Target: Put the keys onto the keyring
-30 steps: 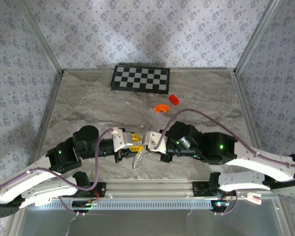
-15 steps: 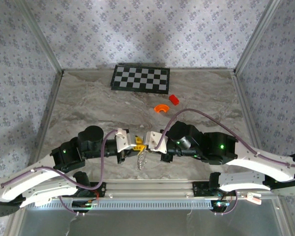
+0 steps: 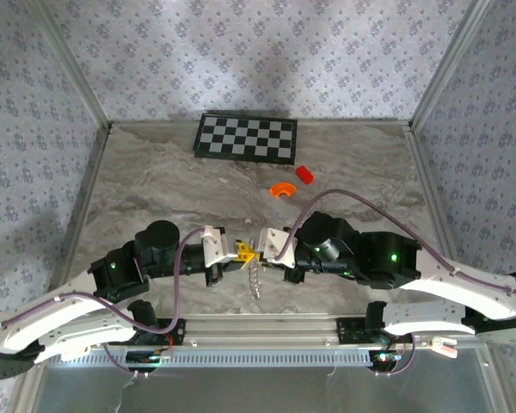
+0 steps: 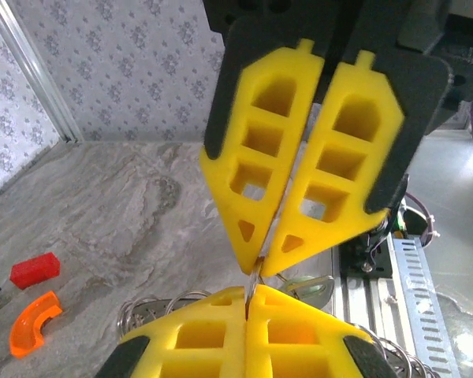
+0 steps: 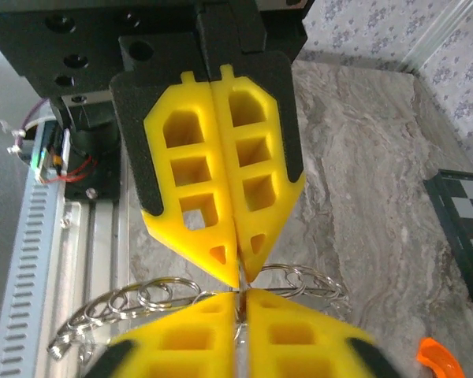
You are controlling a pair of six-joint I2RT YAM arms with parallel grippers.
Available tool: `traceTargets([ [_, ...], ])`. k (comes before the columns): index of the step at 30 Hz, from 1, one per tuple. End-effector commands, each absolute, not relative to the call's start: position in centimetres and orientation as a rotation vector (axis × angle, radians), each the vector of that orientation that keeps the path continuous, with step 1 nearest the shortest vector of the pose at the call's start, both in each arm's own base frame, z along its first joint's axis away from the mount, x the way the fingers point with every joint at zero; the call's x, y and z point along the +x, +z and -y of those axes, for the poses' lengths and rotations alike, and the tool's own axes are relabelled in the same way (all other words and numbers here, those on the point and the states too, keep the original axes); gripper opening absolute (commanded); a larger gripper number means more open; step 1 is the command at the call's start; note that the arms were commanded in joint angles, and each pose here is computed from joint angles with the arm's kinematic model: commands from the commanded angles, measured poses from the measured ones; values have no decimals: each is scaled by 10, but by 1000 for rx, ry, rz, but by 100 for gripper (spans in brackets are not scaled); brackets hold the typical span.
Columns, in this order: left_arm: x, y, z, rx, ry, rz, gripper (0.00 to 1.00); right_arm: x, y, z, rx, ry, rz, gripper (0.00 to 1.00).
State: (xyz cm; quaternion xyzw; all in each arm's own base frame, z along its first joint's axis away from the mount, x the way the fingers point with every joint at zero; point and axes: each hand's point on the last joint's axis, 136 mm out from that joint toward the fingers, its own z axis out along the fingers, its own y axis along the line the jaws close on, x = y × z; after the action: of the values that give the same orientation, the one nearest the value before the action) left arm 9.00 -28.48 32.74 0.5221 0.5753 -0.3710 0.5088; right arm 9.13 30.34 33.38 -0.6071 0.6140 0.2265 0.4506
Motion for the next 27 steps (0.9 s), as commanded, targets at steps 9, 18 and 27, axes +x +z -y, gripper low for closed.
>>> traceTargets([
  [9, 68, 378, 281, 1210, -1055, -1212, 0, 69, 360, -294, -1386, 798, -1406, 38],
  [18, 60, 388, 277, 1201, -1100, -1166, 0, 67, 362, -296, -1366, 869, -1410, 47],
  [27, 57, 392, 271, 1191, -1109, -1151, 0, 70, 355, -301, -1361, 894, -1429, 26],
])
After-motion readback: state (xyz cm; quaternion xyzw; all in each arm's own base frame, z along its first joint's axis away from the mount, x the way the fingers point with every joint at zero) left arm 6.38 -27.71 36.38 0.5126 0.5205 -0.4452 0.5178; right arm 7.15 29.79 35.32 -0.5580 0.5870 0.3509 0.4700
